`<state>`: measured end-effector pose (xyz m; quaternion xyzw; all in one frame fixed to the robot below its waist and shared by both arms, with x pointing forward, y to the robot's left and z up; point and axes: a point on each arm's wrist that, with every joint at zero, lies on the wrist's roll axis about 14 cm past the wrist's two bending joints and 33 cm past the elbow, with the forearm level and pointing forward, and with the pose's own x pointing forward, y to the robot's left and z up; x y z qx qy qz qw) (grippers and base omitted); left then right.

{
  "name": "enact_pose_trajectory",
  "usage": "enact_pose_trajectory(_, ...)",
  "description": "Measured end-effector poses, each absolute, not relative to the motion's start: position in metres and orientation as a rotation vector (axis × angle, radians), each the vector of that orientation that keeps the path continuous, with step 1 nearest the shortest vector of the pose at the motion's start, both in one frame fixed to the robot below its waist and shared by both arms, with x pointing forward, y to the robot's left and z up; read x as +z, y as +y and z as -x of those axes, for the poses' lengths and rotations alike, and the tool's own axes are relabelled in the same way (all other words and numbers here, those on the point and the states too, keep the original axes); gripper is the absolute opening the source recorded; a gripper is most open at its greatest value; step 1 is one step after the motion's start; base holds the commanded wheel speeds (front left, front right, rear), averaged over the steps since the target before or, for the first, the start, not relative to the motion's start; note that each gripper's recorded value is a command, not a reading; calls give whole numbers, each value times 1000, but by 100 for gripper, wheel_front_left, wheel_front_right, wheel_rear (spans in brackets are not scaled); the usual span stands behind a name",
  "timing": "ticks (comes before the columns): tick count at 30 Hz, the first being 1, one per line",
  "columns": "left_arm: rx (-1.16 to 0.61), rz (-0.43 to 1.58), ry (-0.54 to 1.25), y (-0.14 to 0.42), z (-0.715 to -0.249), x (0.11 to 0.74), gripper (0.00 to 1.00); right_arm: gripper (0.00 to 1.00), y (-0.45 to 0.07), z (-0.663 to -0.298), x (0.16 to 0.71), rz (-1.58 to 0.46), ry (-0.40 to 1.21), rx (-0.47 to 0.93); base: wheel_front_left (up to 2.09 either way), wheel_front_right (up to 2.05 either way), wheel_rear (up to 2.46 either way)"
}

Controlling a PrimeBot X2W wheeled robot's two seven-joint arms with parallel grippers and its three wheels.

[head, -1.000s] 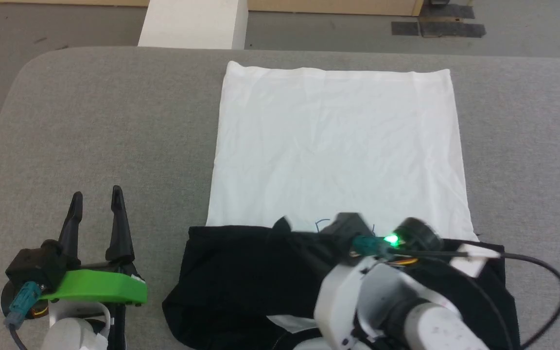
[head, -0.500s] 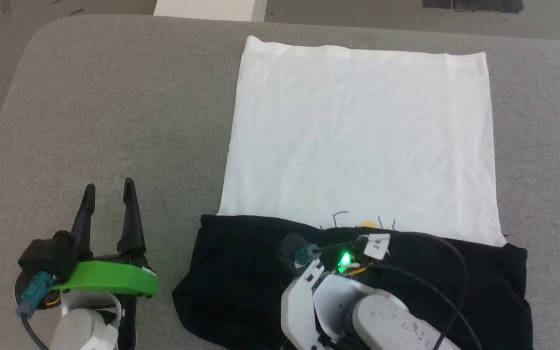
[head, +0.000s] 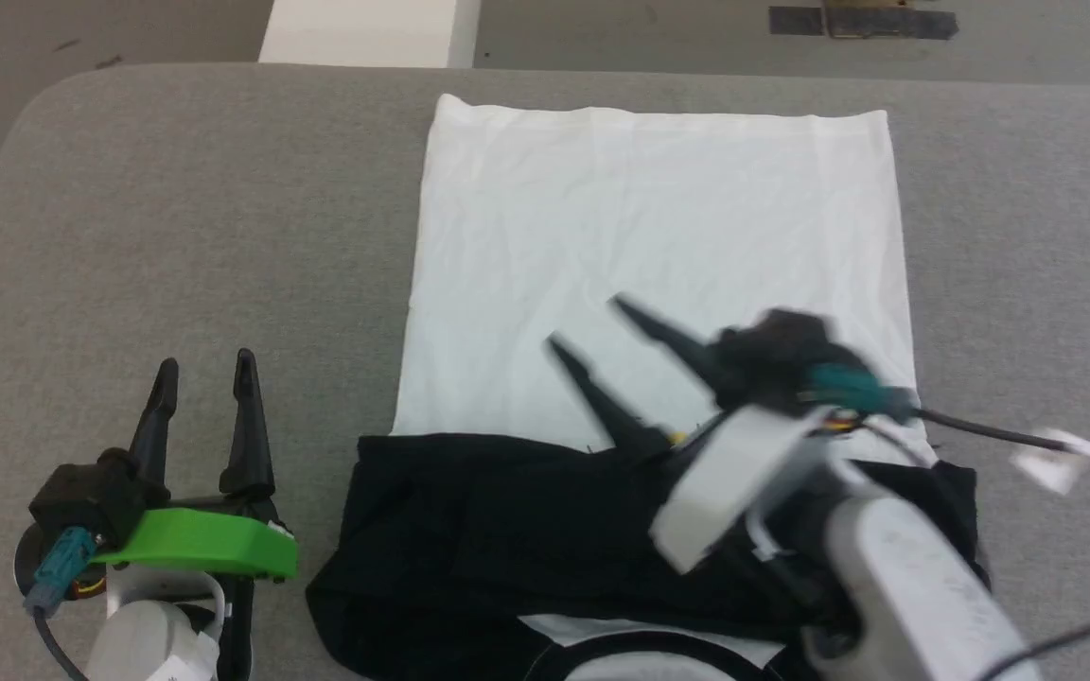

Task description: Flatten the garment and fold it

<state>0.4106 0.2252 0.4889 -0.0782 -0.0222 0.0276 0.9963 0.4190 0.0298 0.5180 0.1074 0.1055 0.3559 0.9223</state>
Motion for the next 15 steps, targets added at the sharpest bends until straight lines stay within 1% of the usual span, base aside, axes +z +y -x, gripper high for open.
enact_pose_trajectory(3,6,144,-41,215,-420,492,100,100,-26,-436,548,-220,63,556,0,0,0)
enact_pose_trajectory(7,-76,110,-61,200,-444,506,100,100,-96,-443,564,-186,-55,348,0,0,0)
enact_pose_trajectory(10,-146,69,-72,186,-470,520,100,100,-141,-446,562,-114,-102,218,0,0,0)
enact_pose_trajectory(13,-198,43,-53,176,-497,525,100,100,-169,-448,546,-73,-87,139,0,0,0)
enact_pose_trajectory(15,-224,13,-30,172,-517,527,100,100,-178,-450,535,-69,-68,113,0,0,0)
